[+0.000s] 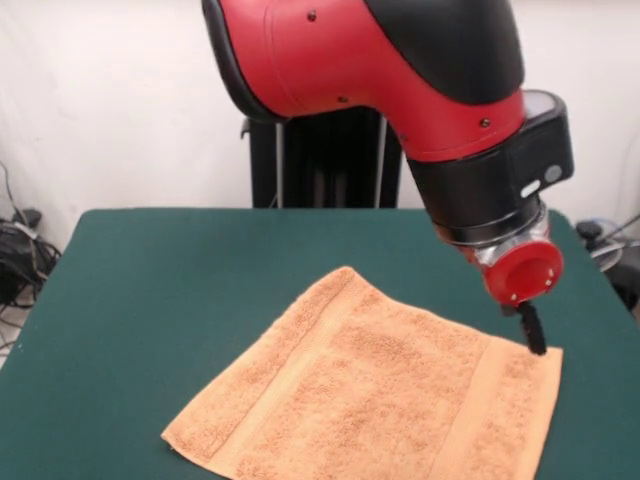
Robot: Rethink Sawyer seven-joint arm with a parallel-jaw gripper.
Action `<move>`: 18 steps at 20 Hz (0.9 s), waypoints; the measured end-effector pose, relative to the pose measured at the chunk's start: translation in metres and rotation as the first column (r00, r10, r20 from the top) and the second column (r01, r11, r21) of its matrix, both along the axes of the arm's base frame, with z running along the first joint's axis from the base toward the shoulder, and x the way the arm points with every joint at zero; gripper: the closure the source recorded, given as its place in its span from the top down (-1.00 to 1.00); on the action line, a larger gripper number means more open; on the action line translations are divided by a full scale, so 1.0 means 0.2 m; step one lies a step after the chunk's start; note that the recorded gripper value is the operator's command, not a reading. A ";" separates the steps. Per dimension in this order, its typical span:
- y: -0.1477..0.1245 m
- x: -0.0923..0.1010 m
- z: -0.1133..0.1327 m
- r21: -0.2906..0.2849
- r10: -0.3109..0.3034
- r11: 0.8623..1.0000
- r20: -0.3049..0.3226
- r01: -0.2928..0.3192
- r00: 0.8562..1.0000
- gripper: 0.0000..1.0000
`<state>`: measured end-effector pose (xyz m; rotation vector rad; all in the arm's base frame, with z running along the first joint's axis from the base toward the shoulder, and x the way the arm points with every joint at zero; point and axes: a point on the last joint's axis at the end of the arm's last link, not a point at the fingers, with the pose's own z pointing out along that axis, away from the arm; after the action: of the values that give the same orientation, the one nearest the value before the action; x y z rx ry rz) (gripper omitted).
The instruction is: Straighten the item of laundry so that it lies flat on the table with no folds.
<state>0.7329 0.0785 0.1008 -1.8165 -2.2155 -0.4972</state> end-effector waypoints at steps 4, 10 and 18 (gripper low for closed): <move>0.05 -0.04 -0.01 0.025 0.013 1.000 -0.016 -0.013 1.000 1.00; 0.22 -0.02 -0.08 0.003 0.086 0.996 0.000 -0.086 0.996 1.00; 0.45 0.05 -0.24 -0.051 0.191 0.981 0.038 -0.189 0.981 1.00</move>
<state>0.7421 0.1692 0.0520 -1.6065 -2.4175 -0.4524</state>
